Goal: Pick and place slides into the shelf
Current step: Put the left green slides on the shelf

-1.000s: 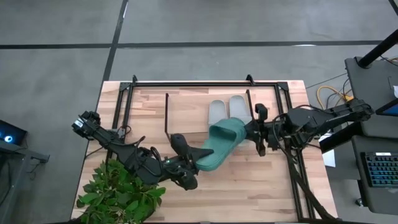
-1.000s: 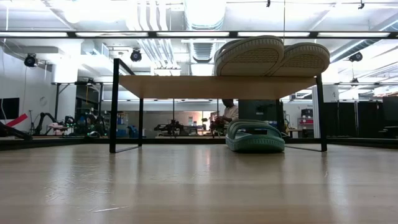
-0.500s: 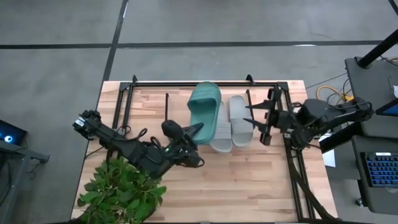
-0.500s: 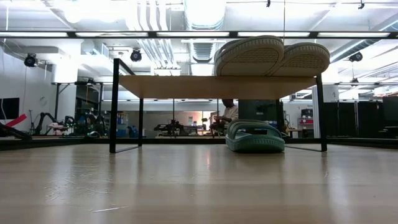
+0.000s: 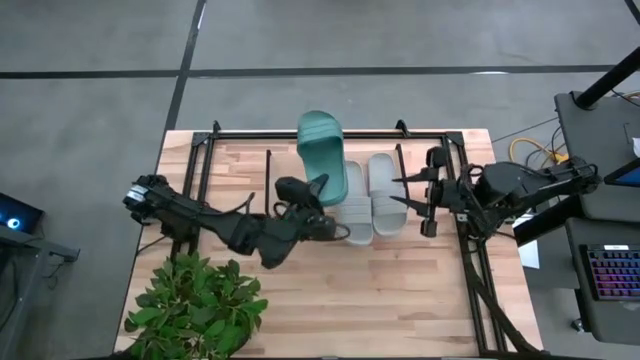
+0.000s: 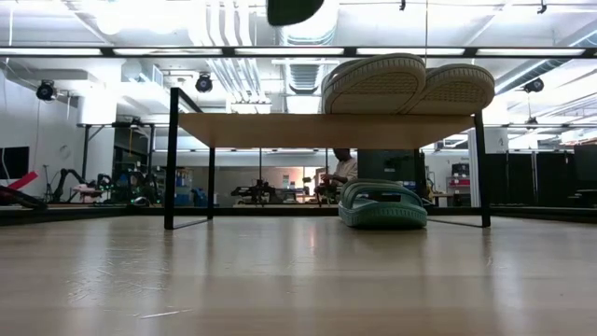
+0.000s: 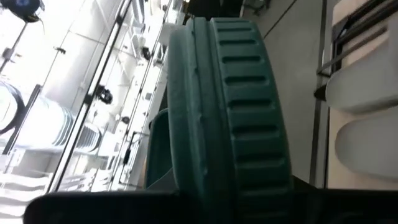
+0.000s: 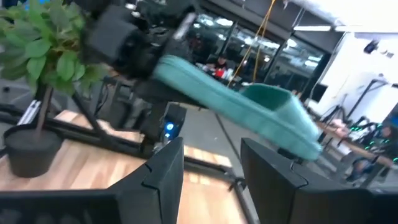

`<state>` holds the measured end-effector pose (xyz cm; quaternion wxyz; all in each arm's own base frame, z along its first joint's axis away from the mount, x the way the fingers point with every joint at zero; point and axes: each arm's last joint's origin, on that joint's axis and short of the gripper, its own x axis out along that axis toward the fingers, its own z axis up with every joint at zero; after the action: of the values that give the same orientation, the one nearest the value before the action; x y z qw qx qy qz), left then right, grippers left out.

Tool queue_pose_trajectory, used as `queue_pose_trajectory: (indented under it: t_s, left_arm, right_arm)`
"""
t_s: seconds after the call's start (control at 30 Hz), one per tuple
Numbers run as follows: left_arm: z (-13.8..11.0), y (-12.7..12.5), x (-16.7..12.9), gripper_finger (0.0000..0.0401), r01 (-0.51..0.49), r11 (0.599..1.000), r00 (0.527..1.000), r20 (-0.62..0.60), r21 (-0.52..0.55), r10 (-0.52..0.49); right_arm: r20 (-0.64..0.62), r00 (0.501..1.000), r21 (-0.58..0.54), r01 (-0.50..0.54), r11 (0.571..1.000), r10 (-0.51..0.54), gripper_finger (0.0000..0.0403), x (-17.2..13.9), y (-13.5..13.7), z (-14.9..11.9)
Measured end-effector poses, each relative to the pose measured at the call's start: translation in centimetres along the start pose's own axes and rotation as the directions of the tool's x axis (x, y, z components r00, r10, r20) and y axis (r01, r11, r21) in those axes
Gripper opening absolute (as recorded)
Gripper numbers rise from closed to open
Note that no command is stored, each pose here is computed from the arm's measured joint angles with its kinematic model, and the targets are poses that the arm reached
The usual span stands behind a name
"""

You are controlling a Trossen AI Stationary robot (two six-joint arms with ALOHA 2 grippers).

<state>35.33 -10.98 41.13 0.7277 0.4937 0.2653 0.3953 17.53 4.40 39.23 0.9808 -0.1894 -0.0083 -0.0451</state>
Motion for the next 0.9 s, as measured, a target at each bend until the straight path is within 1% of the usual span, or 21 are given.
queue_pose_trajectory:
  t_s: [0.13, 0.27, 0.37, 0.53, 0.67, 0.77, 0.9]
  left_arm:
    - [-0.5, -1.3, 1.5, 0.0042, -0.005, 0.999, 0.999, -0.037, 0.039, 0.006]
    - [-1.3, -3.4, 3.0, 0.0042, 0.001, 0.995, 0.997, -0.076, 0.097, 0.006]
    - [-2.0, -5.1, 4.0, 0.0042, 0.004, 0.996, 0.995, -0.103, 0.088, 0.005]
    - [-3.3, -7.8, 4.7, 0.0042, 0.027, 0.988, 0.993, -0.120, 0.153, -0.008]
    - [-4.4, -9.6, 4.9, 0.0042, 0.053, 0.982, 0.993, -0.117, 0.183, -0.032]
    - [-5.0, -10.6, 4.9, 0.0042, 0.065, 0.974, 0.991, -0.125, 0.217, -0.038]
    - [-5.5, -11.2, 4.9, 0.0042, 0.073, 0.964, 0.990, -0.133, 0.255, -0.039]
  right_arm:
    - [-0.039, 0.998, 0.001, -0.042, 0.999, 0.042, 0.0149, 0.1, 0.9, -1.0]
    - [-0.050, 0.997, -0.003, -0.066, 0.998, 0.066, 0.0144, 0.1, 1.5, -1.4]
    - [-0.058, 0.995, -0.006, -0.083, 0.997, 0.082, 0.0141, 0.0, 1.9, -1.7]
    - [-0.059, 0.995, -0.048, -0.087, 0.995, 0.084, 0.0142, -0.1, 1.9, -1.7]
    - [-0.047, 0.996, -0.052, -0.079, 0.996, 0.076, 0.0138, -0.4, 1.6, -1.6]
    - [-0.038, 0.997, -0.049, -0.075, 0.996, 0.073, 0.0135, -0.8, 1.3, -1.4]
    - [-0.029, 0.997, -0.045, -0.070, 0.996, 0.069, 0.0131, -1.4, 1.0, -1.3]
